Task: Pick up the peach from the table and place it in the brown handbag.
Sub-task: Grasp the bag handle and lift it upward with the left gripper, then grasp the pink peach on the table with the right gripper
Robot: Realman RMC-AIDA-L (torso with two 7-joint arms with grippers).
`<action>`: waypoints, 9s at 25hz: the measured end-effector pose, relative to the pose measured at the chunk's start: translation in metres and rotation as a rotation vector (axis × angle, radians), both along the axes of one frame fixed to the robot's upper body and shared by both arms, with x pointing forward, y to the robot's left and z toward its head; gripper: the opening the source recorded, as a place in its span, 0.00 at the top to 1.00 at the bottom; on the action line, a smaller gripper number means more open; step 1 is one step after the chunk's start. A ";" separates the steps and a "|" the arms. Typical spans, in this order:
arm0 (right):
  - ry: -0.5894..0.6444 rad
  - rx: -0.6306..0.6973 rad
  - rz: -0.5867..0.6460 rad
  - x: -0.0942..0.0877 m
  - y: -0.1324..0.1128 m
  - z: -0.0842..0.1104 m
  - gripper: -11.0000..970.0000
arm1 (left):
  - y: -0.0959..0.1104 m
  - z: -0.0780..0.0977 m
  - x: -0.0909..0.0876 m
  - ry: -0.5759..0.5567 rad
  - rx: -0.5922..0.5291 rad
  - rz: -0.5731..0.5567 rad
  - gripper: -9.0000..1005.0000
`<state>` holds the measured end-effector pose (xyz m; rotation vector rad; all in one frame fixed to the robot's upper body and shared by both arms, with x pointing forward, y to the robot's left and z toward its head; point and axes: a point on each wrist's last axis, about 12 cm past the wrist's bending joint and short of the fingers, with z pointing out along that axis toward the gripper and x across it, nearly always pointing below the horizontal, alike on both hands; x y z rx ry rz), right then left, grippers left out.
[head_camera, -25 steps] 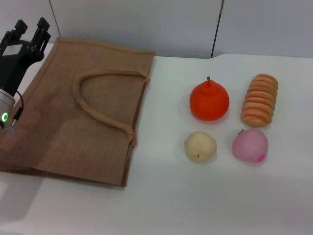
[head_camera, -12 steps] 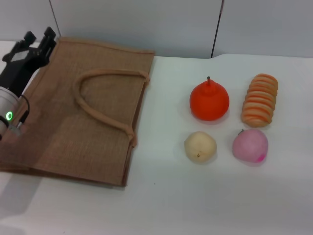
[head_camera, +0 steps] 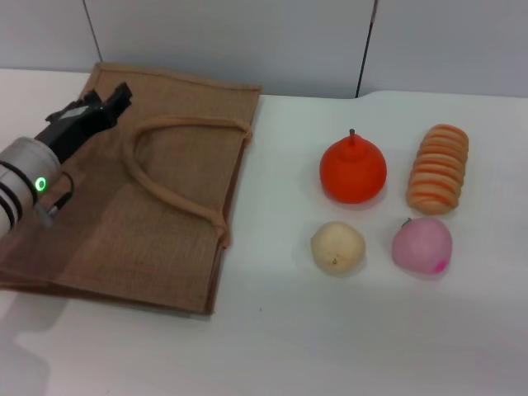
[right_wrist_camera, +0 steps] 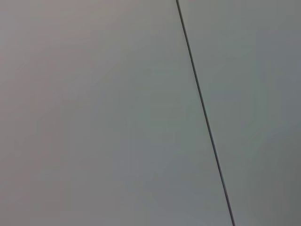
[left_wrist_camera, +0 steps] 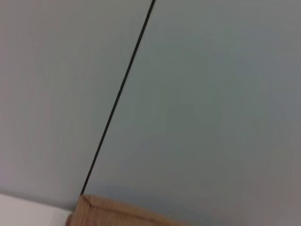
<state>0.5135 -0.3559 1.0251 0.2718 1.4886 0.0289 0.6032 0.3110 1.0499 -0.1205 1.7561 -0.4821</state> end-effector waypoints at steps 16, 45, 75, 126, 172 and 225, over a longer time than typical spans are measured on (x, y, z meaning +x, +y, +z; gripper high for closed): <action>0.016 0.000 -0.007 -0.001 -0.002 -0.002 0.30 | 0.005 0.017 0.019 0.169 0.009 -0.099 0.43; 0.027 0.006 -0.006 0.003 0.000 -0.002 0.30 | 0.009 0.059 0.033 0.530 0.063 -0.131 0.46; 0.018 0.005 0.005 0.008 0.002 0.001 0.30 | -0.012 0.043 0.050 0.596 0.151 -0.149 0.49; -0.014 -0.309 0.858 0.017 0.072 0.019 0.30 | 0.003 0.072 0.008 0.084 -0.242 -0.453 0.87; 0.457 -0.406 1.115 0.040 0.068 0.010 0.31 | 0.006 0.102 -0.019 -0.160 -0.379 -0.672 0.87; 0.355 -0.372 1.119 0.029 0.056 0.021 0.68 | 0.005 0.100 -0.021 -0.146 -0.390 -0.686 0.87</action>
